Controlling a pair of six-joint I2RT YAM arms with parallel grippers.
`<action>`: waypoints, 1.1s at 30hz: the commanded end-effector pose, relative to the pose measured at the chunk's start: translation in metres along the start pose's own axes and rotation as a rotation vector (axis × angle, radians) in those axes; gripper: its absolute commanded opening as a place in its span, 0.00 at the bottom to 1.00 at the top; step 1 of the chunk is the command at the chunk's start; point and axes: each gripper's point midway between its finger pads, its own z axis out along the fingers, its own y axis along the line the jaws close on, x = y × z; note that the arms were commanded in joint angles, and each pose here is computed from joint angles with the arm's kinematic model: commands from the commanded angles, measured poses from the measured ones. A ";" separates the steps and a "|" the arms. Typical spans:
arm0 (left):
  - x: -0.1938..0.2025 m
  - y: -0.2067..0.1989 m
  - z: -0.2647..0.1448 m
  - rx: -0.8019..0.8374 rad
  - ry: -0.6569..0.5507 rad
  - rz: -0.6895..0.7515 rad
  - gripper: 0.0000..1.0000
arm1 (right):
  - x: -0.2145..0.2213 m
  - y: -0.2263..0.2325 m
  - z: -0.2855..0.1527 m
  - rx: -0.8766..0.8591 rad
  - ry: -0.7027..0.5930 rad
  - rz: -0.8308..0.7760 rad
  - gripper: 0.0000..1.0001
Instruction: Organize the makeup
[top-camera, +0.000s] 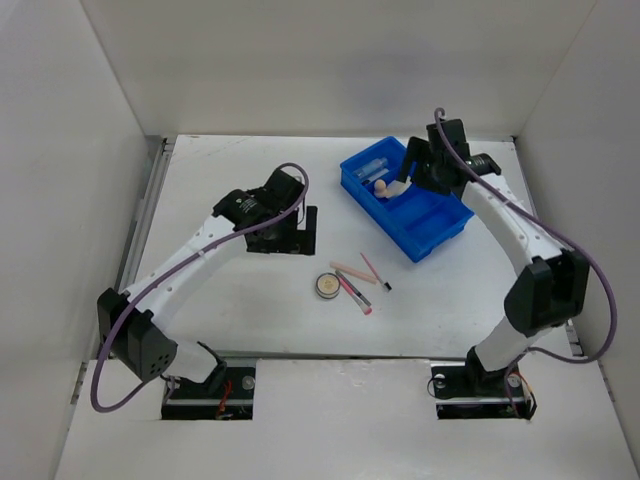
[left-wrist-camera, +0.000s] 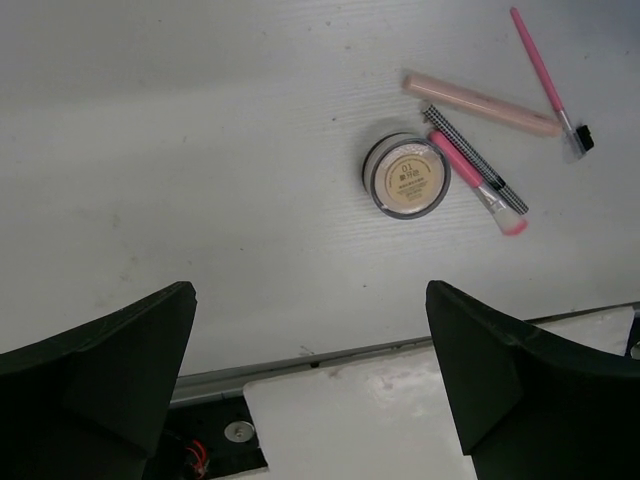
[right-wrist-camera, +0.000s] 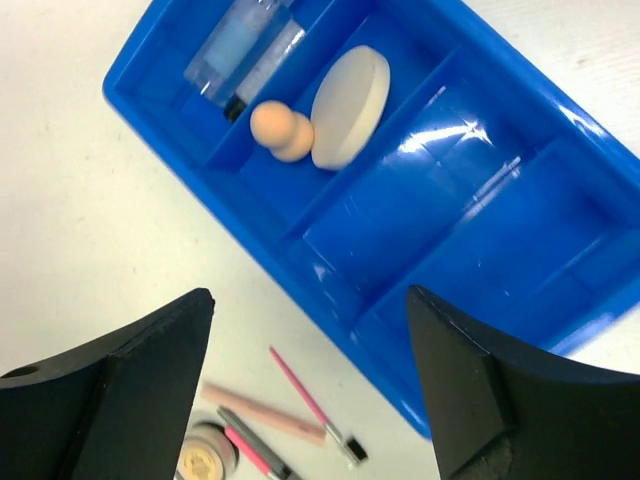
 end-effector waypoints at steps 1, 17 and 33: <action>0.001 -0.016 0.003 0.050 0.005 0.031 0.97 | -0.001 0.012 -0.032 -0.085 -0.047 -0.019 0.83; 0.040 -0.088 0.083 0.033 0.190 0.128 0.99 | 0.081 -0.033 -0.089 -0.069 0.064 0.014 0.84; 0.053 -0.068 0.090 -0.076 0.218 0.142 0.99 | 0.108 -0.021 -0.091 -0.121 0.124 -0.016 0.87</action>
